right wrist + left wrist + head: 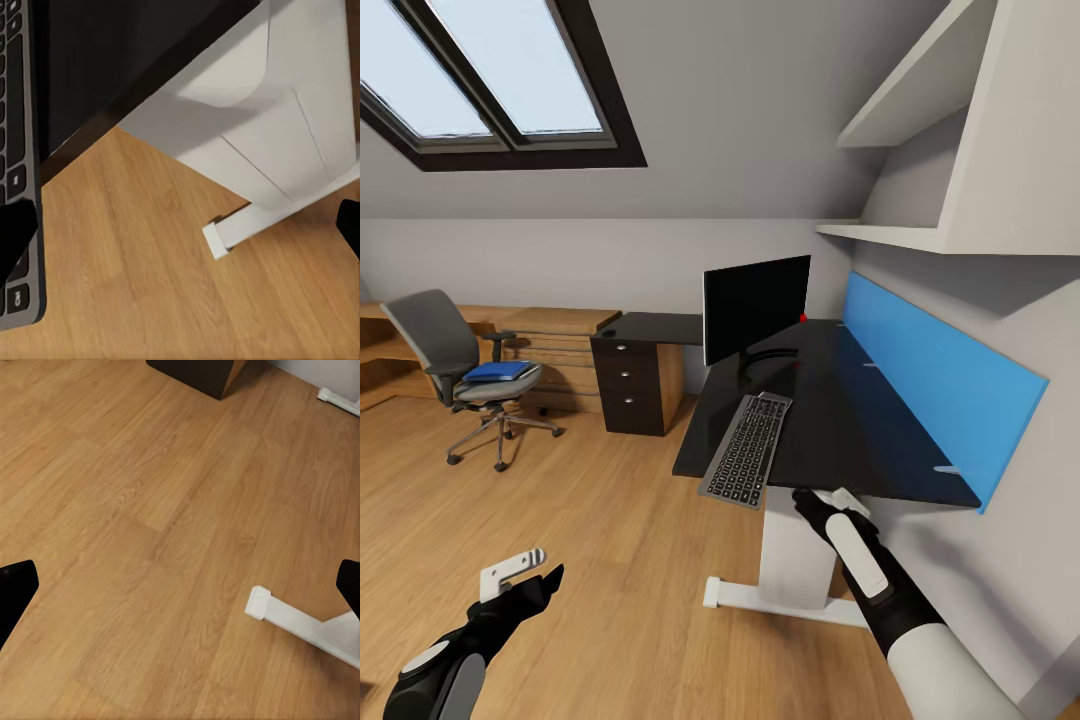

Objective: In the bedroom, organize the workspace by keeping the computer under the desk, ensuring the monitor is on the desk, placing the keyboard on the desk next to the monitor, placing the mouse on the desk next to the keyboard, moving the folder from the swivel chair onto the desk next to the mouse, stacking the notebook on top of the folder with the pen on top of the notebook, and positioning the swivel chair next to the desk.

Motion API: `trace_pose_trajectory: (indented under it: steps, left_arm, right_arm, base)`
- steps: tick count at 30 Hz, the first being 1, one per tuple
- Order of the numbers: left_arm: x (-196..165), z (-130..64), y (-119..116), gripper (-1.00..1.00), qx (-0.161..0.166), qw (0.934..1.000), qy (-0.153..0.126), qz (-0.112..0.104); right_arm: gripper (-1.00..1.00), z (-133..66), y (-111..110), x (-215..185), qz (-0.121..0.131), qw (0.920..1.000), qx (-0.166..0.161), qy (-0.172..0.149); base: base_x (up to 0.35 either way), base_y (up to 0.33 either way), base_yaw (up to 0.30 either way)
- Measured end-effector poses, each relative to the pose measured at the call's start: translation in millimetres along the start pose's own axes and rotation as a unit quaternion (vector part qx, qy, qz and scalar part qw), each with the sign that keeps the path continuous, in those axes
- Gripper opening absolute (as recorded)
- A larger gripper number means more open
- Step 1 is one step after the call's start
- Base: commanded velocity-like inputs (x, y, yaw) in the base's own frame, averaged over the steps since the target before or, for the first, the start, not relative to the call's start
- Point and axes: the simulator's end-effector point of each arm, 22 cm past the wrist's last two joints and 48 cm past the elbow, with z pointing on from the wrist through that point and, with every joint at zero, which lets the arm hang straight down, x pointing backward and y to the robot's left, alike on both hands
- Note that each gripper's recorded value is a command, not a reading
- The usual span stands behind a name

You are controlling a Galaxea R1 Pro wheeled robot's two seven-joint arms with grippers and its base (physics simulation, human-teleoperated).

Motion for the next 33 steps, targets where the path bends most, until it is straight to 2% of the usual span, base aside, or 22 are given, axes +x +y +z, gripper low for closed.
trace_pose_trajectory:
  steps: [3,7,11,22,33]
  left_arm:
    - [-2.2,-0.7,-0.3,1.00,0.000,1.0000,-0.002,0.000]
    - [-4.0,-1.3,-0.6,1.00,0.001,1.0000,-0.004,0.000]
    - [-4.9,-1.6,-0.7,1.00,0.001,1.0000,-0.005,0.000]
    - [-5.3,-1.8,-0.4,1.00,0.001,1.0000,-0.005,0.000]
    - [-4.9,-1.8,0.0,1.00,0.001,1.0000,-0.004,0.000]
  right_arm:
    - [1.00,2.7,-6.1,4.2,0.000,1.0000,0.008,0.002]
    - [1.00,12.5,-32.3,16.3,0.008,0.9992,0.038,0.002]
    - [1.00,16.0,-43.8,19.6,0.015,0.9985,0.052,-0.003]
    - [1.00,16.6,-40.0,26.9,0.019,0.9986,0.050,-0.001]
    - [1.00,16.4,-36.6,29.7,0.017,0.9987,0.048,0.001]
  base:
    - [0.000,0.000,0.000]
    - [0.000,0.000,0.000]
    - [0.000,0.000,0.000]
    - [0.000,0.007,0.000]
    - [0.000,0.207,0.000]
